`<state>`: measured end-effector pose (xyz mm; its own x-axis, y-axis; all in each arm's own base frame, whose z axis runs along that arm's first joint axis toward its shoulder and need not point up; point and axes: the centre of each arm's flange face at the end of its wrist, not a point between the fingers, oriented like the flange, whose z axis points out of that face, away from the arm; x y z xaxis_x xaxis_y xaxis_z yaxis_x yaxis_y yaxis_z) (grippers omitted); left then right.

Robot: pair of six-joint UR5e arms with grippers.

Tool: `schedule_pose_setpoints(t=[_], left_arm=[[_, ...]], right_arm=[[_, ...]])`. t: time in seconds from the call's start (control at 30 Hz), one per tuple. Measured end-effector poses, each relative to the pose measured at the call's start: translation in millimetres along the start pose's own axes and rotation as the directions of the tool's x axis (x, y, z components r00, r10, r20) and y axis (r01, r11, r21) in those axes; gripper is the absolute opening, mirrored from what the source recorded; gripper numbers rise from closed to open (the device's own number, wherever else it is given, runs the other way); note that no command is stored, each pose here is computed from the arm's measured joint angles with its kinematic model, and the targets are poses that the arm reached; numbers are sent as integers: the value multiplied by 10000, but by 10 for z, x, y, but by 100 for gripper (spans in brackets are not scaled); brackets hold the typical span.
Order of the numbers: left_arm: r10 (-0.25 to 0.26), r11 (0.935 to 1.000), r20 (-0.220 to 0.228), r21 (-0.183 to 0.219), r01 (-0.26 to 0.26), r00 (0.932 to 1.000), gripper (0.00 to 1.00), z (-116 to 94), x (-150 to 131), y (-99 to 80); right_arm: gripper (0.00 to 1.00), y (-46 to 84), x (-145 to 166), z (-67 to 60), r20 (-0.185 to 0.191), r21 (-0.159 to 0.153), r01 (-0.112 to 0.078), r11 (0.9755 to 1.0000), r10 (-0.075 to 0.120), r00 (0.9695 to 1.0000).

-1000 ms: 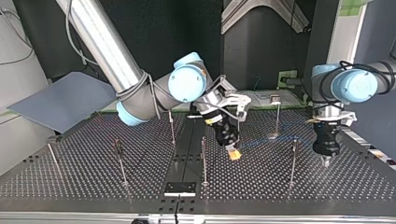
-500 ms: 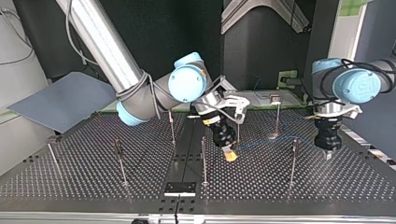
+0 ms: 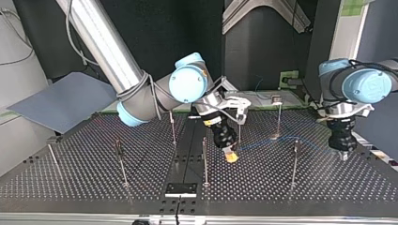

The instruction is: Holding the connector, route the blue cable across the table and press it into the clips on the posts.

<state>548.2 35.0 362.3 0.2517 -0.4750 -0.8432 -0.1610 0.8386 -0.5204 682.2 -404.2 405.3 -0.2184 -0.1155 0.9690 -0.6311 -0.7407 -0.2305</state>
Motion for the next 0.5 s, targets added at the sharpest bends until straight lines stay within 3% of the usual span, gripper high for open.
schedule_pose_setpoints(t=[0.2, 0.4, 0.43, 0.47, 0.5], left_arm=[[54, 9994, 229, -342, -46, 9997, 2, 21, -68, 107], [235, 9997, -222, -8, -235, 9995, 6, -74, -37, -22], [271, 9996, -299, 66, -269, 9992, 31, -98, -34, -54], [293, 9995, -397, 163, -287, 9988, 48, -129, -34, -95], [296, 9993, -480, 239, -285, 9984, 48, -150, -31, -127]], right_arm=[[0, -8, 31, 7, -61, 14, 96, 10000, -96, 9999], [0, -18, 65, 15, -132, 32, 152, 9999, -152, 9998], [0, -18, 68, 16, -138, 33, 161, 9999, -161, 9998], [0, -23, 71, 16, -146, 39, 171, 9998, -171, 9997], [0, -29, 70, 16, -149, 46, 175, 9998, -174, 9997]])
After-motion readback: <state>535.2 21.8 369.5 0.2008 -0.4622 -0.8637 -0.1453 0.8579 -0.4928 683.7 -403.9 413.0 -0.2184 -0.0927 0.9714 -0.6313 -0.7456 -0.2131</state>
